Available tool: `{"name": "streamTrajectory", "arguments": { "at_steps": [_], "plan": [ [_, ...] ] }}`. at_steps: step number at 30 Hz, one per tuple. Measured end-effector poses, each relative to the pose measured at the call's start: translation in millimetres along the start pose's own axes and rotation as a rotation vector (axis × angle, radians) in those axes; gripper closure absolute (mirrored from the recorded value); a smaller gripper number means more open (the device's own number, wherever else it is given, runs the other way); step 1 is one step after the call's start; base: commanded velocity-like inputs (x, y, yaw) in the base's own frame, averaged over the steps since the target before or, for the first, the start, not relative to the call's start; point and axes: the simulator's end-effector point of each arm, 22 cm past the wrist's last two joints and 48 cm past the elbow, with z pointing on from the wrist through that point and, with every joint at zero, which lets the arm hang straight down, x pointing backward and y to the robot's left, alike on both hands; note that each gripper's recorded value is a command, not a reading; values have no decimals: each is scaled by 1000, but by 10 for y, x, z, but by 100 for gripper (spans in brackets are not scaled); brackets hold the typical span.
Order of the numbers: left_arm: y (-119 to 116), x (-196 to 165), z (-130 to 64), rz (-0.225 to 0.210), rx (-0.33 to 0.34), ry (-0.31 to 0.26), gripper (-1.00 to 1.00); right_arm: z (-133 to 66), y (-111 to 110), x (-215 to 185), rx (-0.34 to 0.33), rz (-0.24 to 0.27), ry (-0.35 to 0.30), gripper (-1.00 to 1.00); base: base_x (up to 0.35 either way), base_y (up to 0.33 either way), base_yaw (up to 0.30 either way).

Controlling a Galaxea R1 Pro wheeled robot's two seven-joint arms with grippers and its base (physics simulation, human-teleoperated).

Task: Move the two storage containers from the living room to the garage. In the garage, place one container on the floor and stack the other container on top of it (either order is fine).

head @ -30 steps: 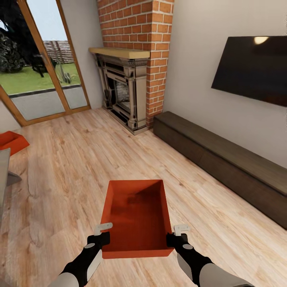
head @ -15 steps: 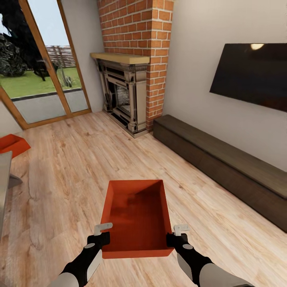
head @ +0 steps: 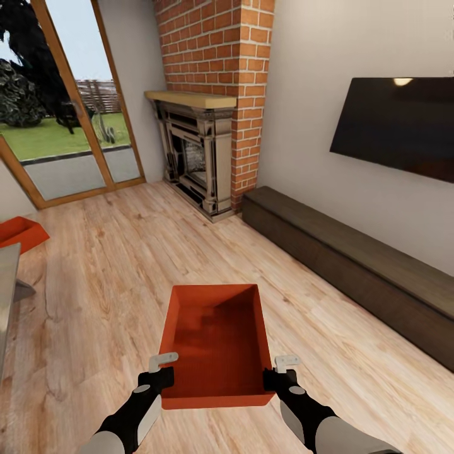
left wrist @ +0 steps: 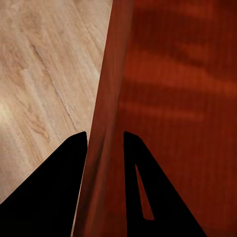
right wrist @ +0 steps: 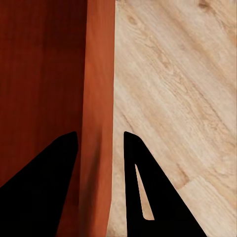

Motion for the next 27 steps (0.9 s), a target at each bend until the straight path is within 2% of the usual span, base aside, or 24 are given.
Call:
{"name": "streamTrajectory", "arguments": {
  "at_steps": [27],
  "plan": [
    [-17,-211,-95,-5,6,-41,100,-92,1,-223,0,-3,-42,100,0,0,0]
  ]
}}
